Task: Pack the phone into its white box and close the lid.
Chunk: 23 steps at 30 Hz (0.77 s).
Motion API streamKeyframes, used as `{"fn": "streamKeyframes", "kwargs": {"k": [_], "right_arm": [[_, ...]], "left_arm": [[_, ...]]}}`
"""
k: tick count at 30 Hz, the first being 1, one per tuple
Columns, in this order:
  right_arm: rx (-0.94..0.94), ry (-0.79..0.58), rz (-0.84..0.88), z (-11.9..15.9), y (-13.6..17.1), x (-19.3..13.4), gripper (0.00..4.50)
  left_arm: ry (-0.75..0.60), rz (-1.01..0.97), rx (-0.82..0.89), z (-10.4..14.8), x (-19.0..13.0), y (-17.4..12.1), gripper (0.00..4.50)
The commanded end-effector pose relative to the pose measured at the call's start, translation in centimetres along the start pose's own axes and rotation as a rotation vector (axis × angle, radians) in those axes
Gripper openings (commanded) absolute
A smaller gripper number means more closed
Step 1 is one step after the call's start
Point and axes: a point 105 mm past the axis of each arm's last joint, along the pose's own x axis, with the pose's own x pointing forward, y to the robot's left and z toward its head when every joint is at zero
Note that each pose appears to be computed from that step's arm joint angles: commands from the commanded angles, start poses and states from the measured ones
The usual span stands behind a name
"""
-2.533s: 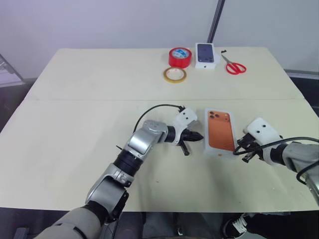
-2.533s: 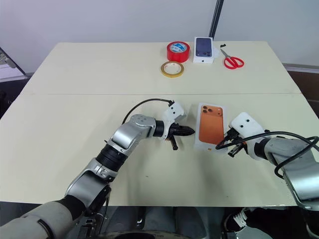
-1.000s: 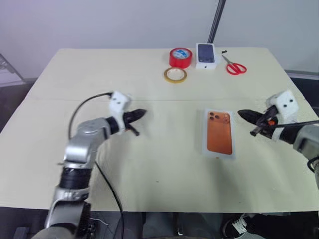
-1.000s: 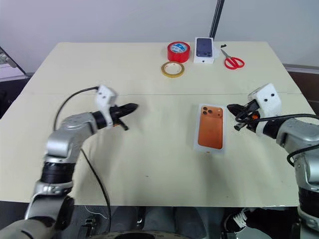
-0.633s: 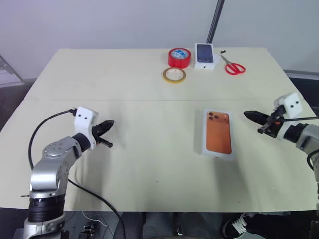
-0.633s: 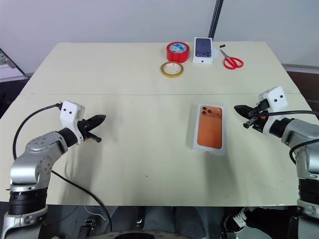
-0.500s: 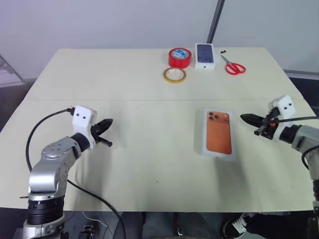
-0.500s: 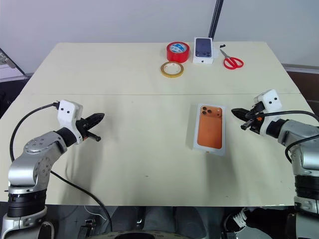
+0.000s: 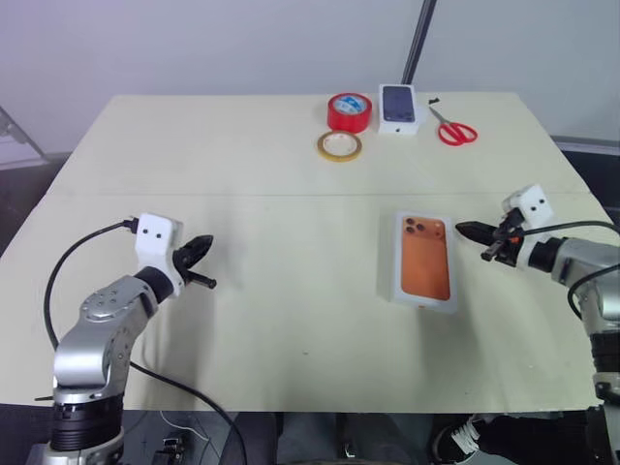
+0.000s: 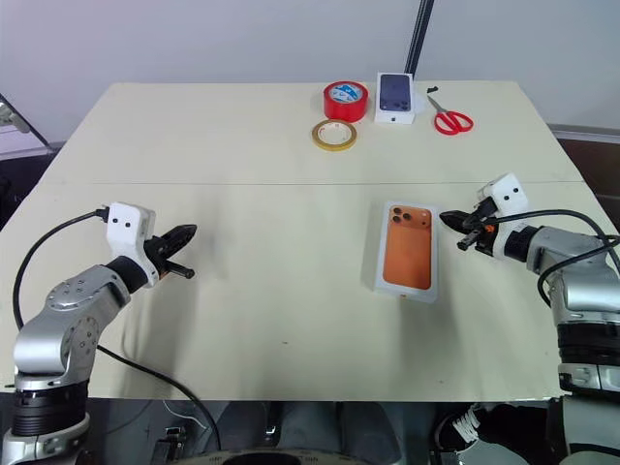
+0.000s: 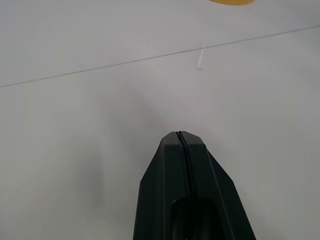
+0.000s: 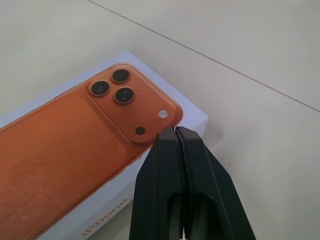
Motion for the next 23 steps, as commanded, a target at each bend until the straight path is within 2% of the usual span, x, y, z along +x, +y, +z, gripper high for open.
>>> {"fn": "streamKeyframes", "kwargs": {"k": [1, 9, 16, 23], "right_arm": [[-0.038, -0.049, -0.031, 1.7, -0.8, -0.4, 0.03], [-0.061, -0.063, -0.079, 2.0, -0.5, -0.8, 0.03], [-0.056, -0.087, -0.051, 2.3, 1.5, -0.6, 0.03], [-0.040, -0.083, -0.040, 1.8, 2.5, -0.4, 0.03]], "left_arm": [[-0.068, 0.030, 0.024, 1.7, -0.1, 0.9, 0.00], [-0.067, 0.035, 0.031, 1.7, 0.7, 2.4, 0.00], [-0.062, 0.048, 0.019, 2.0, 0.5, 3.7, 0.00], [-0.032, 0.043, 0.007, 1.2, -0.2, 3.5, 0.00]]}}
